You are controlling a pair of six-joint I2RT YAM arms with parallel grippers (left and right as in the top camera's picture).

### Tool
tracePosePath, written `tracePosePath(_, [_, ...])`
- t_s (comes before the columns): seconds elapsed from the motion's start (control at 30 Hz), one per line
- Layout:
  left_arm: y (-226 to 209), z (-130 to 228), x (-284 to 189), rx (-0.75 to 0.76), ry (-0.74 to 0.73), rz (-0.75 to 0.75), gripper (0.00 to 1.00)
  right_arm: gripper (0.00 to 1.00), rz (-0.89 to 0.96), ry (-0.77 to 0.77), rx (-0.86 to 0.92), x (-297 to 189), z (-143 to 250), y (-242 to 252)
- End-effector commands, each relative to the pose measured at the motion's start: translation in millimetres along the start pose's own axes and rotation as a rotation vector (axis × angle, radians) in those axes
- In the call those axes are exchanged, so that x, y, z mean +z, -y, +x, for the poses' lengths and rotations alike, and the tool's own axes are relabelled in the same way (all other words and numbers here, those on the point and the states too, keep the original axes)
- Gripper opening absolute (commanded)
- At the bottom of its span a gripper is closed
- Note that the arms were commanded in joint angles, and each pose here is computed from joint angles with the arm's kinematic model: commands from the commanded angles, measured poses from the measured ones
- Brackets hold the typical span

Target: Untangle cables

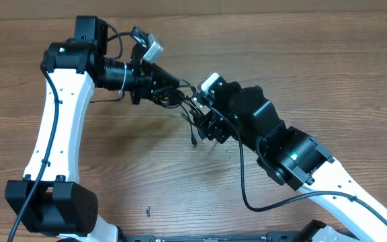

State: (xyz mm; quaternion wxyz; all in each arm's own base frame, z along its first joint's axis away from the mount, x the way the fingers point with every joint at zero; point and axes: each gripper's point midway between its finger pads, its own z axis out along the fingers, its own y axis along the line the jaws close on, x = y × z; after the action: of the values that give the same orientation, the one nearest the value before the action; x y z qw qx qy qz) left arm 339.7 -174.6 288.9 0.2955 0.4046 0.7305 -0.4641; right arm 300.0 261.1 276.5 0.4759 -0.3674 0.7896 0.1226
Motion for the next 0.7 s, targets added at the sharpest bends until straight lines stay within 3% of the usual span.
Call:
tracePosePath(0.0, [24.5, -11.3, -3.4, 0.138, 0.086, 0.102, 0.04, 0.76, -0.118, 0.098, -0.087, -11.8, -20.5, -9.8])
tracePosePath(0.17, [52.3, -7.3, -3.8, 0.252, 0.122, 0.182, 0.04, 0.77, -0.254, 0.149, -0.135, -17.4, -24.0, -17.6])
tracePosePath(0.3, [63.4, -8.6, 7.8, 0.284, 0.116, 0.223, 0.04, 0.77, -0.488, 0.239, -0.188, -34.6, -30.4, -44.7])
tracePosePath(0.67, [48.8, -40.6, -22.2, 0.351, 0.327, 0.195, 0.04, 0.71, -0.705, 0.211, -0.15, -54.1, -16.1, -76.2])
